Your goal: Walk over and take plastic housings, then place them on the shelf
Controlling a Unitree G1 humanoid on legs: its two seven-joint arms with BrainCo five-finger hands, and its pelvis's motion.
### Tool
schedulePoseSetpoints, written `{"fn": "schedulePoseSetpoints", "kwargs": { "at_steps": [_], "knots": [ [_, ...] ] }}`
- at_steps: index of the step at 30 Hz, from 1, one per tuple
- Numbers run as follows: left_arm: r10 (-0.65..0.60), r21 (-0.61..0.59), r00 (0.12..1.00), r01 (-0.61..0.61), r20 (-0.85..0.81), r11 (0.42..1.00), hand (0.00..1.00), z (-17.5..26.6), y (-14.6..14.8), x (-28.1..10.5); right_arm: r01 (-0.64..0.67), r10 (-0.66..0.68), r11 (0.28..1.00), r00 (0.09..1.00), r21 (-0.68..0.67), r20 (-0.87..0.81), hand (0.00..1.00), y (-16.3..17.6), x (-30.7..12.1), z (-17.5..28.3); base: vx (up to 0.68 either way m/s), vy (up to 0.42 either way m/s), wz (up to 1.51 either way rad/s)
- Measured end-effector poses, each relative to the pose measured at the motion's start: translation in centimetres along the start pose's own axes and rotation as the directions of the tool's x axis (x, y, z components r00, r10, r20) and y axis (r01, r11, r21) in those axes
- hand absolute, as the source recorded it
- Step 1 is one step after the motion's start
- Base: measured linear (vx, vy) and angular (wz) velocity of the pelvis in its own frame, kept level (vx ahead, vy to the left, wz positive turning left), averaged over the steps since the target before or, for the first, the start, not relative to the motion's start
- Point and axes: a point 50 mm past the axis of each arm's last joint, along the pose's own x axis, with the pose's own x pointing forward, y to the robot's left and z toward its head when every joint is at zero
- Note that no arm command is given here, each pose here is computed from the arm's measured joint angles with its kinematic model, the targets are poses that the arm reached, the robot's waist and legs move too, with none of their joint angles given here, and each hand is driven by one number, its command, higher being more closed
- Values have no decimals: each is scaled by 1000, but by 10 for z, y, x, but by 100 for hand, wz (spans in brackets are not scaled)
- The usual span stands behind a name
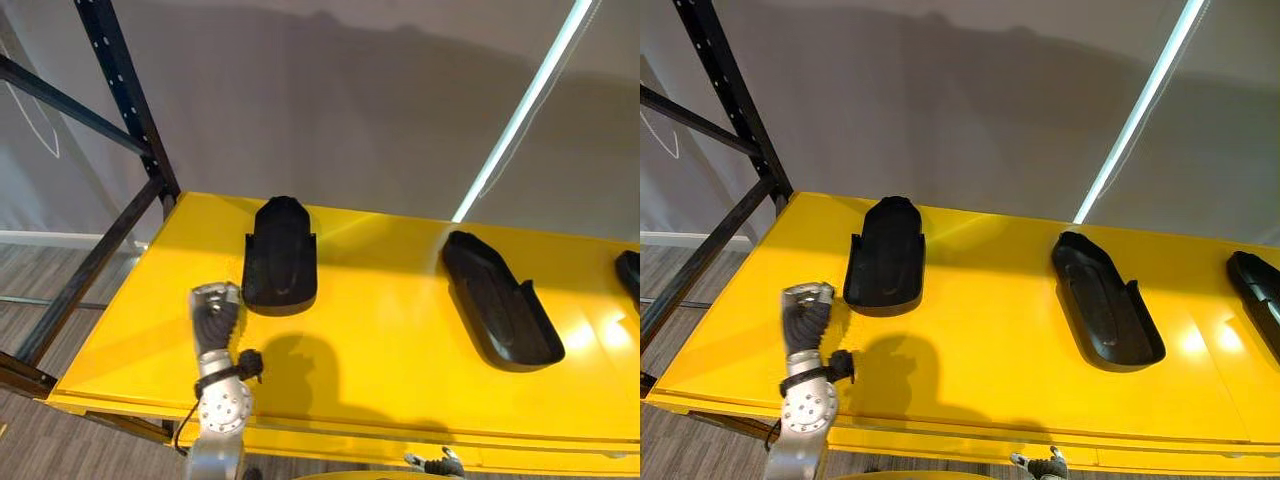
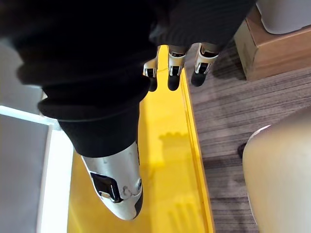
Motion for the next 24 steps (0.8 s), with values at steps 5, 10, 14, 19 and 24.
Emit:
{"fn": "schedulePoseSetpoints", "kwargs": {
  "at_steps": [5, 10, 14, 19, 24],
  "knots": [
    [223, -82, 975, -221, 17, 972, 100, 10, 32, 6, -7, 7, 1000, 1000, -26, -3, 0, 2, 0, 0, -1, -6, 37],
    [417, 14, 905, -418, -81, 909, 100, -13, 76, -5, -25, 26, 998, 1000, -60, 15, 0, 8, 0, 6, -10, -9, 18],
    [518, 185, 800, -484, -301, 855, 100, -67, 101, -28, -27, 29, 997, 999, -71, 22, 0, 9, 0, 8, -38, -18, -5],
    [446, 347, 615, -282, -650, 894, 100, -142, 102, -84, -32, 34, 997, 999, -67, 27, 0, 10, 1, 12, -54, -56, -17],
    [317, 308, 356, -83, -879, 948, 0, -189, 89, -142, -15, 15, 999, 1000, -45, 6, 0, 5, 1, 8, -1, -17, -4]
  ]
}}
